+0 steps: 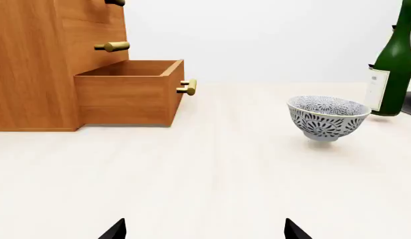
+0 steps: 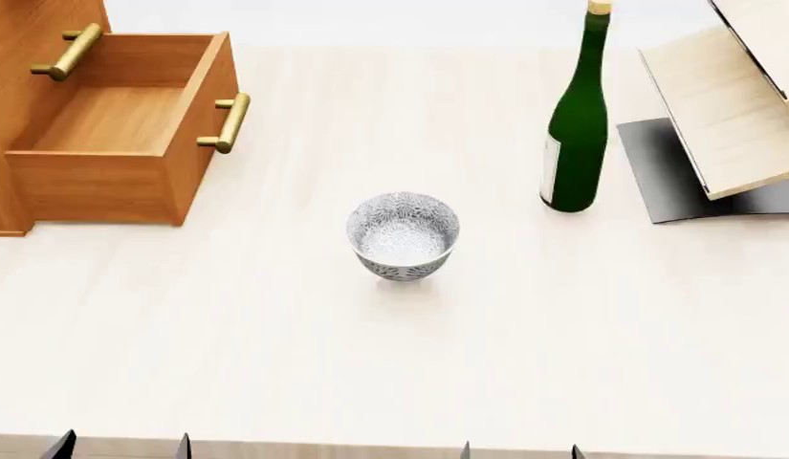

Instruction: Close the bottom drawer of the cabinet.

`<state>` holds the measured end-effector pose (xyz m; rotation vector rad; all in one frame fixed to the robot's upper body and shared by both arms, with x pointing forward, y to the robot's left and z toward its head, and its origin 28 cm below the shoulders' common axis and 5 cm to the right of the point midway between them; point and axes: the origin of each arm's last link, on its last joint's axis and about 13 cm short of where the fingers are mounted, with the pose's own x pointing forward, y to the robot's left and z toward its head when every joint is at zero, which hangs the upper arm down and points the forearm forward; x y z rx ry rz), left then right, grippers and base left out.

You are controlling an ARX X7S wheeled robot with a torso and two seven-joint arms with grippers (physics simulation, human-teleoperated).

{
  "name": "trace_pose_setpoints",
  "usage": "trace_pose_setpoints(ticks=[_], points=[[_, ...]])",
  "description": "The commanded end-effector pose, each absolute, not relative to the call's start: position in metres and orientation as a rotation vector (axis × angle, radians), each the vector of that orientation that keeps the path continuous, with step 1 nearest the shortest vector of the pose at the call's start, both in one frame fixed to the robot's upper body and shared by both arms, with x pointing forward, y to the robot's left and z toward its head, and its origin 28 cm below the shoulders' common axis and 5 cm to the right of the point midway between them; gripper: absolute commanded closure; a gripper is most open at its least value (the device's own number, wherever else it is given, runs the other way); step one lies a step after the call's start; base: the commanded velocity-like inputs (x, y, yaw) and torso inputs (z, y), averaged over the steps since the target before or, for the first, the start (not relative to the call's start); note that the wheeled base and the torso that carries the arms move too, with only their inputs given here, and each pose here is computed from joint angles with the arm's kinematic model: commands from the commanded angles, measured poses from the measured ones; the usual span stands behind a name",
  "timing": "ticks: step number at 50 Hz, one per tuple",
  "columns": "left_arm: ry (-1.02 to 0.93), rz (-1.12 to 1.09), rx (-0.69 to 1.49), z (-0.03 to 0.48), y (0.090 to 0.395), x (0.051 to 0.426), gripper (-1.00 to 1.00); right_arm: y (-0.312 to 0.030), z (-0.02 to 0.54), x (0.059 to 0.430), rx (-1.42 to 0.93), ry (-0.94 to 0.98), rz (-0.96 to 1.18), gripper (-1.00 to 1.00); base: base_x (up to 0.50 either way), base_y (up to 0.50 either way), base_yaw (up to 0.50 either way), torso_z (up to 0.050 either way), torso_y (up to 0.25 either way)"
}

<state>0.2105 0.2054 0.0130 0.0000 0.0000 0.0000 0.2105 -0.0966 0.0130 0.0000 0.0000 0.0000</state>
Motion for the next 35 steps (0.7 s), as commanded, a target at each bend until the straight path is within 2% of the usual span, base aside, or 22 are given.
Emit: trace_pose_setpoints(ticks=[1,4,9,13,25,35], points=[[0.051,0.045,0.032,0.011,0.208,0.215,-1.00,-0.096,0.014,0.211,0.009,0.006,-0.007,-1.00,0.00,0.00,0.00,0.000,0.000],[0.055,0.047,0.002,0.008,0.206,0.218,-1.00,-0.095,0.014,0.211,0.017,0.000,0.003,-1.00,0.00,0.00,0.00,0.000,0.000],[0.108,0.046,-0.023,-0.035,0.203,0.206,-1.00,-0.095,-0.016,0.208,0.041,0.029,0.050,-1.00,0.00,0.00,0.00,0.000,0.000],[0.102,0.057,-0.023,-0.033,0.206,0.207,-1.00,-0.094,-0.029,0.209,0.012,0.060,0.039,-1.00,0.00,0.00,0.00,0.000,0.000],[0.080,0.047,0.018,-0.015,0.206,0.203,-1.00,-0.097,0.019,0.210,-0.020,-0.046,0.015,-1.00,0.00,0.00,0.00,0.000,0.000],[0.010,0.086,0.048,0.013,0.217,0.221,-1.00,-0.107,0.056,0.232,-0.080,-0.113,-0.014,-1.00,0.00,0.00,0.00,0.000,0.000]])
